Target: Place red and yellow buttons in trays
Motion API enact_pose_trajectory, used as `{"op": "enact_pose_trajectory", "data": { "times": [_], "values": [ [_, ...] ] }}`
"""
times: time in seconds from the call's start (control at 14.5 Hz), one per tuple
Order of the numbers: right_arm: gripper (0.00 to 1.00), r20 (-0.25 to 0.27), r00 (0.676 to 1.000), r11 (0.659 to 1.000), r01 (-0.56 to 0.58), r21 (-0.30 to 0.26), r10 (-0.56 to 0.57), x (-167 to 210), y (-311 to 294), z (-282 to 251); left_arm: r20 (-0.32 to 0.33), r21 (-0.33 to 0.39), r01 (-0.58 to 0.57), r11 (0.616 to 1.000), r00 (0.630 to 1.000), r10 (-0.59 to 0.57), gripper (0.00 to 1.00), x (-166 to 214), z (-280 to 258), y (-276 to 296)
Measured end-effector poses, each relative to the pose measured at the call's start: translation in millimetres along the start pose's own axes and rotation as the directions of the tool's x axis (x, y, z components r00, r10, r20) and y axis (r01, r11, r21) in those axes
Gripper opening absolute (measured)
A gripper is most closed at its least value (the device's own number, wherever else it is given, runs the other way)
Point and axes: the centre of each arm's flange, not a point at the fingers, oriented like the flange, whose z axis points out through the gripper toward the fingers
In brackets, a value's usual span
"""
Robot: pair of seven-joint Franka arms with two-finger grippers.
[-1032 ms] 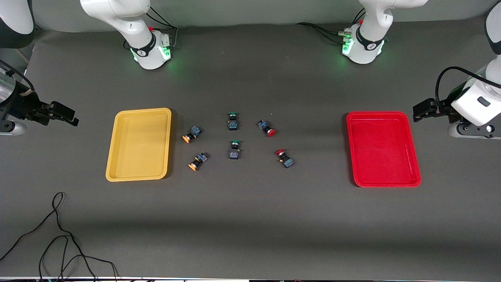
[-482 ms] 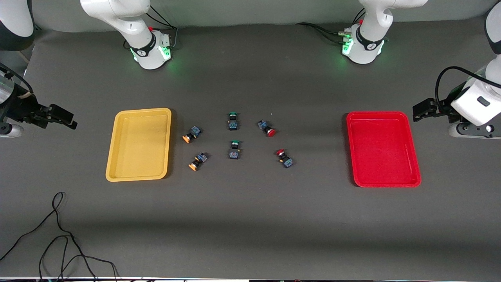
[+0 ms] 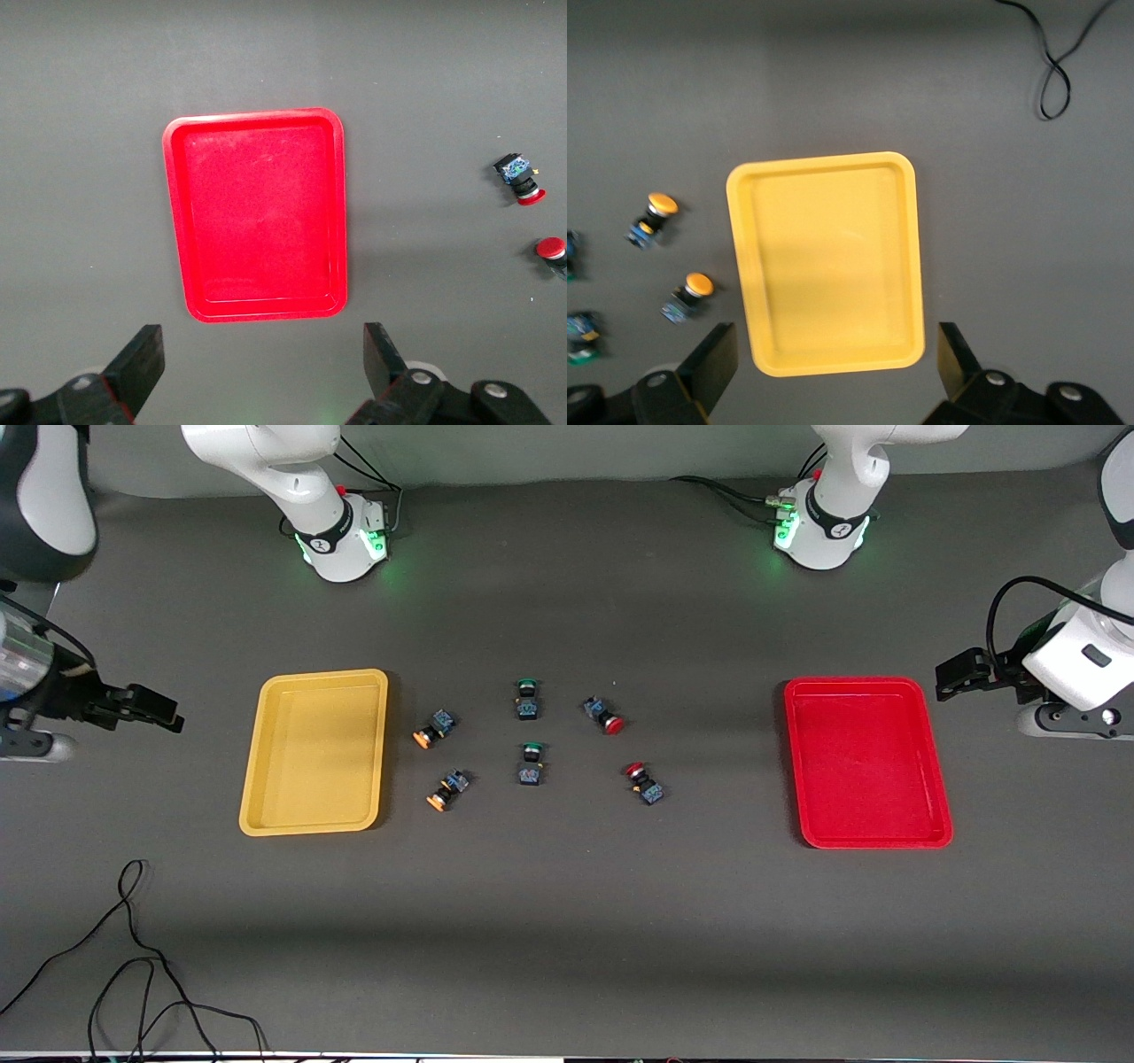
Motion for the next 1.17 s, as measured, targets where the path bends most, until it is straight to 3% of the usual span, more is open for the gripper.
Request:
{"op": "enact_pose_trajectory", "data": {
  "times": [0.28, 0.48, 0.69, 0.89, 1.17],
  "values": [
    [1.00, 0.054, 0.997, 0.999, 0.050, 0.011, -0.051, -0.1, -23.4, 20.1, 0.005, -0.002, 0.059, 0.998, 0.998, -0.059, 1.00, 0.1, 1.9, 14.8],
    [1.00, 0.099, 0.986, 0.990, -0.139, 0.040, 0.134, -8.5, -38.9, 27.4, 0.029, -0.032, 0.127, 0.991, 0.992, -0.126, 1.00, -5.2, 9.9, 75.2],
    [1.00, 0.147, 0.922, 0.932, -0.362, -0.005, 0.359, -23.0, -86.6, 42.4, 0.035, -0.042, 0.194, 0.980, 0.981, -0.192, 1.00, -20.4, 26.0, 163.7],
    [1.00, 0.130, 0.845, 0.855, -0.516, -0.052, 0.518, -40.7, -166.1, 67.8, 0.009, -0.048, 0.324, 0.945, 0.946, -0.324, 1.00, -49.1, 59.8, 271.5],
    [1.00, 0.162, 0.761, 0.775, -0.630, -0.047, 0.628, -66.0, -206.9, 129.8, 0.008, -0.052, 0.533, 0.845, 0.846, -0.533, 1.00, -78.6, 106.4, 364.7]
  ]
}}
